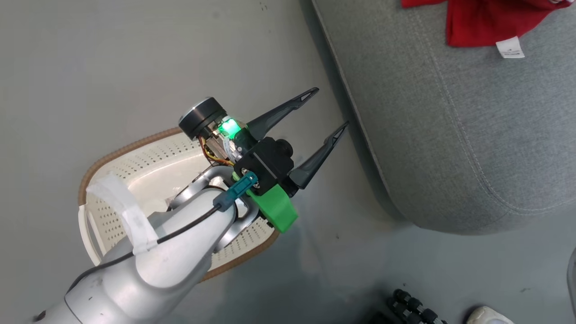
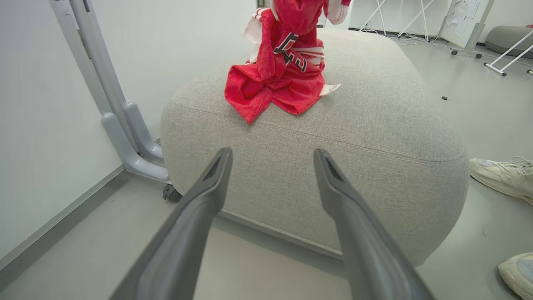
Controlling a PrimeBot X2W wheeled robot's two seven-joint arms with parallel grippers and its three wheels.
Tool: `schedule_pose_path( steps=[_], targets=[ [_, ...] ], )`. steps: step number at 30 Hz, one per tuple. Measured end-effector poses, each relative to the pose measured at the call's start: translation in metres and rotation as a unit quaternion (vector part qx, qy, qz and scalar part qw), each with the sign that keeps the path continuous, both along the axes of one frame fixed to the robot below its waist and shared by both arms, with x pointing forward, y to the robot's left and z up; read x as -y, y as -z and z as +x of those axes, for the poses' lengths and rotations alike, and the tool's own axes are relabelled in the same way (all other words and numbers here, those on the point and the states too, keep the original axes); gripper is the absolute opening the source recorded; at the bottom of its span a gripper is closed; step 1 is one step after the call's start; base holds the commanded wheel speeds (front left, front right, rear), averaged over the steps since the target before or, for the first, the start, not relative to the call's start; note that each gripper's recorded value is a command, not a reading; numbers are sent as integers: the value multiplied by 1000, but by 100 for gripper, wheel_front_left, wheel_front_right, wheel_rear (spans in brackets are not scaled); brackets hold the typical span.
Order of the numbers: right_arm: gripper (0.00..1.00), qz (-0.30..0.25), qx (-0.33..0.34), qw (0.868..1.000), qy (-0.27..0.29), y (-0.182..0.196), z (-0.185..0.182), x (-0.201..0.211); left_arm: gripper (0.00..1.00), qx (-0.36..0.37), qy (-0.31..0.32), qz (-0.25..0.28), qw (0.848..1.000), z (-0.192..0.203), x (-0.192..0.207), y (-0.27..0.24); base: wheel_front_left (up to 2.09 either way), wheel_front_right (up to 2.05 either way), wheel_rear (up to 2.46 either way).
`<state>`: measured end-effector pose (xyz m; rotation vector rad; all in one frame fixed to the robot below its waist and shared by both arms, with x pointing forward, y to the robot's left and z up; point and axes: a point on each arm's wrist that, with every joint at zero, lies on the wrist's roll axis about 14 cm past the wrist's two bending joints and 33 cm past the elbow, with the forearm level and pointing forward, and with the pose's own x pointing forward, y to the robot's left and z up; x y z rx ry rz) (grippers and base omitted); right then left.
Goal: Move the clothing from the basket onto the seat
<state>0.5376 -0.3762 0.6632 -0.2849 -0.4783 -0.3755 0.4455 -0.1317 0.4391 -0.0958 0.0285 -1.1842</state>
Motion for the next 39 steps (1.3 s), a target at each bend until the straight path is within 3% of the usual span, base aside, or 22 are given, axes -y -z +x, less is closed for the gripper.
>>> schedule_pose_path(
  steps=[4, 8, 17, 27, 28, 29, 30, 34, 39],
  targets=[
    [0, 12, -26, 999, 20, 20, 21, 20, 100, -10, -3, 3, 1000, 6, -4, 15, 0, 0, 0],
    [0, 37, -81, 995, 36, 68, 34, 30, 100, -26, -6, 10, 1000, 10, -9, 34, 0, 0, 0],
    [0, 91, -183, 976, 72, 165, 26, 38, 100, -43, -15, 24, 999, 12, -19, 55, 0, 0, 0],
    [0, 111, -242, 960, 89, 207, 15, 43, 100, -43, -22, 30, 998, 14, -26, 58, 0, 0, 0],
    [5, 112, -241, 960, 89, 206, 15, 43, 100, -41, -22, 31, 998, 14, -26, 57, 0, 0, 0],
    [43, 112, -239, 960, 89, 204, 15, 43, 100, -40, -22, 31, 998, 14, -26, 56, 0, 0, 0],
    [100, 112, -237, 961, 88, 202, 15, 43, 100, -39, -22, 30, 999, 13, -26, 54, 0, 0, 0],
    [100, 107, -217, 967, 81, 184, 12, 38, 100, -31, -24, 24, 999, 13, -24, 43, 0, 0, 0],
    [100, 108, -211, 968, 83, 175, -18, 39, 100, -23, -30, 15, 999, 7, -21, 26, 0, 0, 0]
  ],
)
